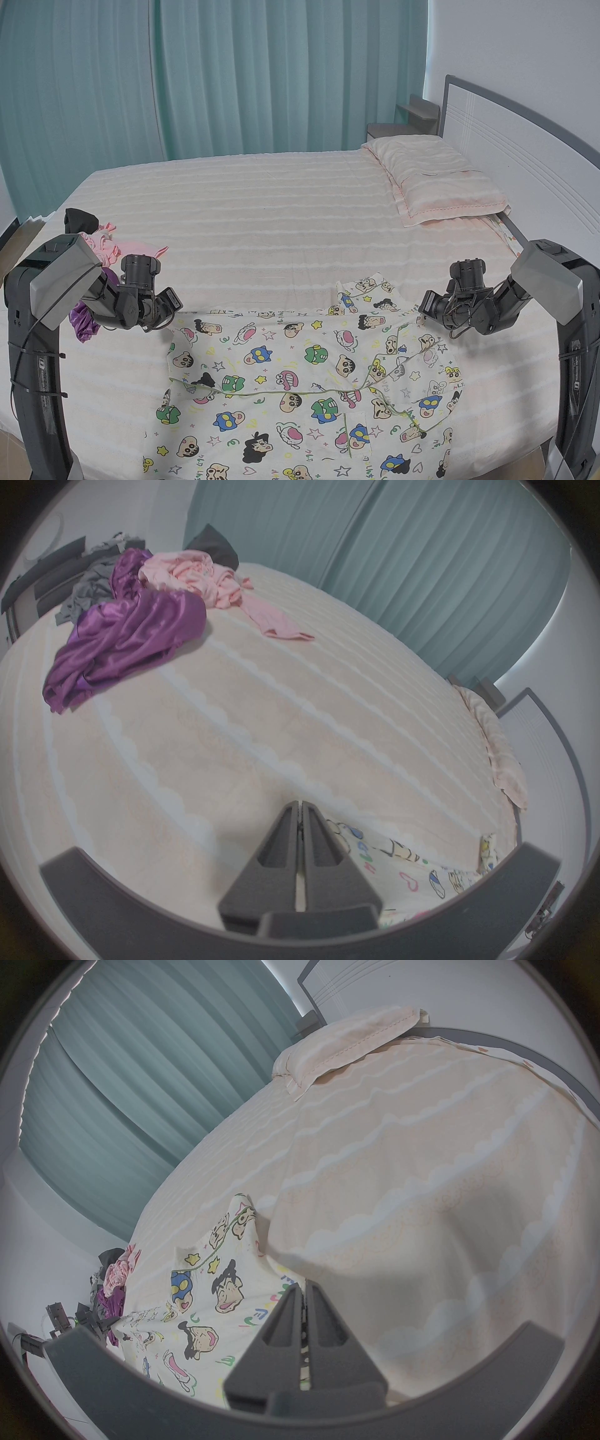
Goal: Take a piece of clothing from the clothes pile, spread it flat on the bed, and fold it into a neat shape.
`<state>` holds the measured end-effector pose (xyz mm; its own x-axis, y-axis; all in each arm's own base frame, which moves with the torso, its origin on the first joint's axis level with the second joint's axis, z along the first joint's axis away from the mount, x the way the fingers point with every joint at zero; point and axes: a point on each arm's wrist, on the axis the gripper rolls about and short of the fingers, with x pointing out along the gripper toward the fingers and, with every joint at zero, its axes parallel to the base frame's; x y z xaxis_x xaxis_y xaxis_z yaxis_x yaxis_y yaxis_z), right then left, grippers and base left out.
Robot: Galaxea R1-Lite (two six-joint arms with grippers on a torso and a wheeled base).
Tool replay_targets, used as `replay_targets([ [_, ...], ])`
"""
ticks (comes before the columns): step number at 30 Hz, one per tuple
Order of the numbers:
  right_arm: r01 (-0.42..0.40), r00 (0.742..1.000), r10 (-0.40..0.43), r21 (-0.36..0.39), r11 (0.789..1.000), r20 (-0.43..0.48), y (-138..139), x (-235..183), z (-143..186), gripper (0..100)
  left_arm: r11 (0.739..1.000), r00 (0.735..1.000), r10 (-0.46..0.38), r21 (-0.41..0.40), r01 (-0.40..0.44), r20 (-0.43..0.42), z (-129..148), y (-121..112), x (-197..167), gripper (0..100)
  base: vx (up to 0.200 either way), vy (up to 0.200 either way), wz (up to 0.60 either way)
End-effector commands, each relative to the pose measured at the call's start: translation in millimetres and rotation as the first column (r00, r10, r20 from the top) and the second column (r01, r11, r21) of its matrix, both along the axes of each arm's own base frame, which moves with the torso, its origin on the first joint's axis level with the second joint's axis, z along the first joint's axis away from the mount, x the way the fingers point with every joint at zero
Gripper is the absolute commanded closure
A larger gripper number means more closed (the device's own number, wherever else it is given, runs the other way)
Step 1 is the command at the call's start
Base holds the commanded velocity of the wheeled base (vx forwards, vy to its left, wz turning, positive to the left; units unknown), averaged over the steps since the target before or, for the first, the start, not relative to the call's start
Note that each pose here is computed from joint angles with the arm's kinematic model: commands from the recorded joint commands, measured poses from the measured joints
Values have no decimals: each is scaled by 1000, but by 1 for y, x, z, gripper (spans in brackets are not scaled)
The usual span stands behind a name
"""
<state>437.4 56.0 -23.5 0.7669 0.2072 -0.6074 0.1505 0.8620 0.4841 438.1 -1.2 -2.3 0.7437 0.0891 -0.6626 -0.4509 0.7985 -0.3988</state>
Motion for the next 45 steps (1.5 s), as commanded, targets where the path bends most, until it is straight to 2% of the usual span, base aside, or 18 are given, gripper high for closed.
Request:
replay_targets([
  [1, -1, 1000, 1, 1, 1000, 1, 0, 0, -1, 0, 999, 1000, 23, 24, -23, -1, -9, -2, 10, 100, 0, 0, 0],
  [4, -5, 1000, 5, 5, 1000, 7, 1, 1, 0, 0, 1000, 1000, 12, 29, -12, -17, -13, -5, 8, 100, 0, 0, 0],
  [5, -7, 1000, 6, 9, 1000, 15, 1, 2, 3, 0, 1000, 1000, 5, 30, -4, -27, -15, -7, 8, 0, 0, 0, 0],
  [7, -7, 1000, 7, 11, 1000, 21, 1, 3, 4, 0, 1000, 1000, 4, 30, -3, -30, -15, -8, 8, 0, 0, 0, 0],
  [13, -18, 993, 11, 58, 998, 115, 12, 21, 23, 0, 1000, 999, 6, 22, -5, -33, -15, -10, 6, 0, 0, 0, 0],
  [18, -67, 985, 55, 73, 995, 161, 38, 36, 22, 0, 999, 999, 31, -5, -32, -17, 1, -9, -4, 0, 0, 0, 0],
  [23, -121, 980, 108, 69, 990, 167, 66, 45, 11, 0, 999, 999, 31, -8, -31, -16, 5, -9, -8, 0, 0, 0, 0],
  [28, -141, 978, 130, 58, 988, 163, 82, 55, 9, 0, 1000, 999, 29, -9, -29, -28, 2, -10, -11, 0, 0, 0, 0],
  [38, -67, 985, 68, -15, 998, 161, 84, 78, -11, 0, 1000, 1000, 29, -10, -29, -8, -2, -10, -13, 0, 0, 0, 0],
  [45, -46, 982, 59, -74, 996, 181, 90, 85, -22, 0, 999, 999, 30, -10, -30, -11, -2, -10, -14, 0, 0, 0, 0],
])
